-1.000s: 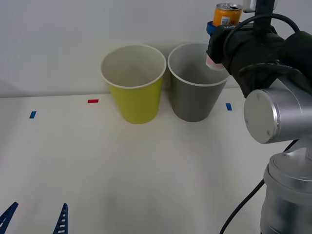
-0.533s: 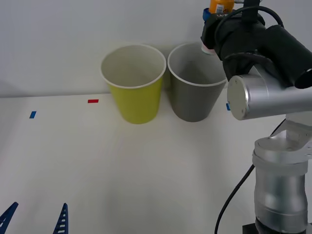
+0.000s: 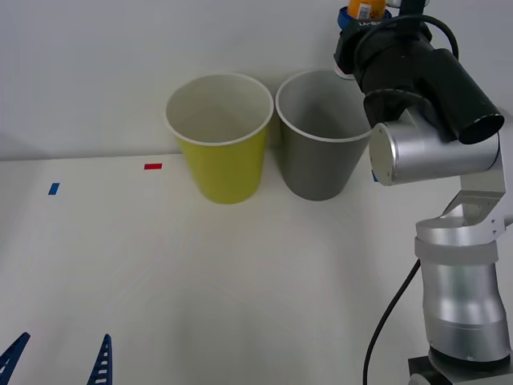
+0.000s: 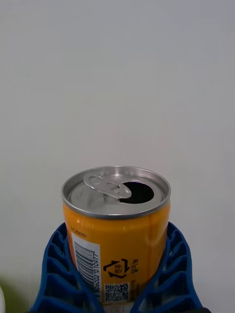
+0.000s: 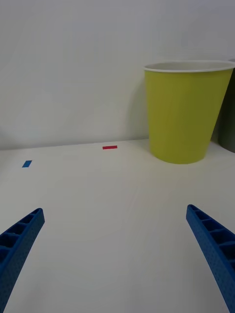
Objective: Put cans in the gray bin and PET bottles in the light green bin.
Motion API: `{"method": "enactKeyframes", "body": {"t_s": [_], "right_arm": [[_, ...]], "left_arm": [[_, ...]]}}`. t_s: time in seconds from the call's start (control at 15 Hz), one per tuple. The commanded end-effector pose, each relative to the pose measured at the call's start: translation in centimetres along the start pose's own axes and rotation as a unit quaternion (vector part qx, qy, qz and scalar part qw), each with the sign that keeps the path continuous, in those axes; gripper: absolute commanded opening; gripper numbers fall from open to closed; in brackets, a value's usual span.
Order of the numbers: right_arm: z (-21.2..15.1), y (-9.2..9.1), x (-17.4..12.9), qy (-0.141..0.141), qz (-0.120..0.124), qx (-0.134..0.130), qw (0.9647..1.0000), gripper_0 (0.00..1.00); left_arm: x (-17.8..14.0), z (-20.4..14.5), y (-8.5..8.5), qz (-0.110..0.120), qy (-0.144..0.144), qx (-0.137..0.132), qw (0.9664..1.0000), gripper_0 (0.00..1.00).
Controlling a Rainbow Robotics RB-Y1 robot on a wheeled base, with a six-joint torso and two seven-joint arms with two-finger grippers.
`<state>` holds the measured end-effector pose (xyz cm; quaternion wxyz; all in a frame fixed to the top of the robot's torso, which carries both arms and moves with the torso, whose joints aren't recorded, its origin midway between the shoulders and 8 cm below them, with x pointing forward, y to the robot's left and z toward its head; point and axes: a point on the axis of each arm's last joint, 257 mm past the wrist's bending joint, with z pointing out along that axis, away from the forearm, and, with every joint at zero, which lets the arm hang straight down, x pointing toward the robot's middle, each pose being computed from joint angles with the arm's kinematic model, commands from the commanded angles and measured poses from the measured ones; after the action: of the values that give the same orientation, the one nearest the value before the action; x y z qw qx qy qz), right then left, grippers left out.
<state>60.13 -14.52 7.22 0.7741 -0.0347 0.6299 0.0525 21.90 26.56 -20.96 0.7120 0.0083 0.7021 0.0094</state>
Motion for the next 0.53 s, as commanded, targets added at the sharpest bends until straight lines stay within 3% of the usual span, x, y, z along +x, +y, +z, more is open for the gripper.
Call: {"method": "enactKeyframes", "body": {"t_s": [0.07, 0.53], "right_arm": [[0.3, -0.1, 0.7, 0.004, 0.008, -0.005, 0.9999, 0.0], [0.9, 0.6, 1.9, 0.004, 0.02, -0.021, 0.9996, 0.0]], "left_arm": [[0.0, 0.0, 0.0, 0.0, 0.0, 0.0, 1.0, 1.0], [0.0, 0.0, 0.0, 0.0, 0.0, 0.0, 1.0, 1.0]]}}
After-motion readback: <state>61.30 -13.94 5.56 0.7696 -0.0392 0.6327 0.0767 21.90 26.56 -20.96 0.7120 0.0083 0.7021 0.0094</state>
